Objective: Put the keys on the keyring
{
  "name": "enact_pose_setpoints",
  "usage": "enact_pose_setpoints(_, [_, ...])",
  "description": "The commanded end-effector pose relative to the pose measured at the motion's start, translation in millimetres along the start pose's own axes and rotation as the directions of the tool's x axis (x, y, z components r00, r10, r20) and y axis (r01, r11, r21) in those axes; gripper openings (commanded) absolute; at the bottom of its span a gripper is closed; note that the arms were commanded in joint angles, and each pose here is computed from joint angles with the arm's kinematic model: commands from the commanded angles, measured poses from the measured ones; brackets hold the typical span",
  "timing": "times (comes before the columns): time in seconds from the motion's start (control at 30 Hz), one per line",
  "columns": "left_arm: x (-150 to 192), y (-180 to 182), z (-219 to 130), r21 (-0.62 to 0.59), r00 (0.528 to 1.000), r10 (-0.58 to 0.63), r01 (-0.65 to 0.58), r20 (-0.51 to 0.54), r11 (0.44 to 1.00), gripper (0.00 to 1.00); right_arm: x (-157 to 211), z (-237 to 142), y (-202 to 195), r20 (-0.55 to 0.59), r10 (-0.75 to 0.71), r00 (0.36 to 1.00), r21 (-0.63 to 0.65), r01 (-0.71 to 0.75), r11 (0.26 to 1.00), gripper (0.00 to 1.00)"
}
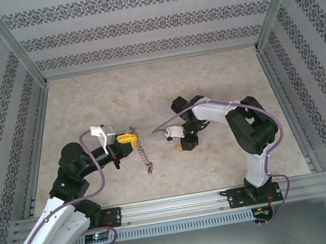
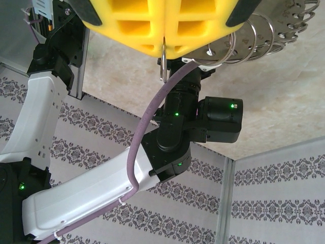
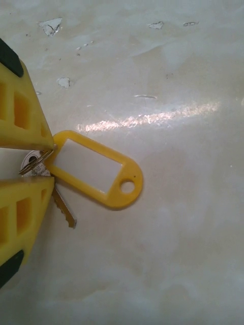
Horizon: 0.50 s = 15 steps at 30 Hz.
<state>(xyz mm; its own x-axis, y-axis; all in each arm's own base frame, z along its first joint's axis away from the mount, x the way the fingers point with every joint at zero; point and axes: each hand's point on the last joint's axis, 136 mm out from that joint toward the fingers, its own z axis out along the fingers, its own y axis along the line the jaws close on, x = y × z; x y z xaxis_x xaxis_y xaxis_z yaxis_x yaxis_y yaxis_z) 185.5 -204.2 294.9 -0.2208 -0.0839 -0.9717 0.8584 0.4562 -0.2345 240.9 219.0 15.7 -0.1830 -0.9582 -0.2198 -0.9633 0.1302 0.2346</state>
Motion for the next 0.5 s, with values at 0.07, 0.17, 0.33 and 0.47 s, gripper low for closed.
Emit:
enact_pose_setpoints(0.07, [-12,-2,-4,-0.008,0.999,0.031,-0.03,0.041,1.0,0.0,9,5,6,-0.034,-0.036,0.999,-0.005,0.035,0.999,0.17])
enact_pose_setpoints(0.17, [-13,-2,-6,-0.01,0.999,0.033,-0.033,0.042,0.999,0.0,11,3,6,-0.041,-0.042,0.998,0.005,0.043,0.999,0.11])
enact_pose_setpoints(0.33, [-14,-3,-6,-0.01,0.998,0.037,-0.036,0.043,0.999,0.0,11,-2,6,-0.038,-0.047,0.998,0.021,0.048,0.999,0.04])
enact_pose_setpoints(0.47, [-14,-3,-7,-0.011,0.998,0.043,-0.043,0.042,0.999,0.0,8,-14,5,-0.03,-0.029,0.999,0.046,0.03,0.998,0.0])
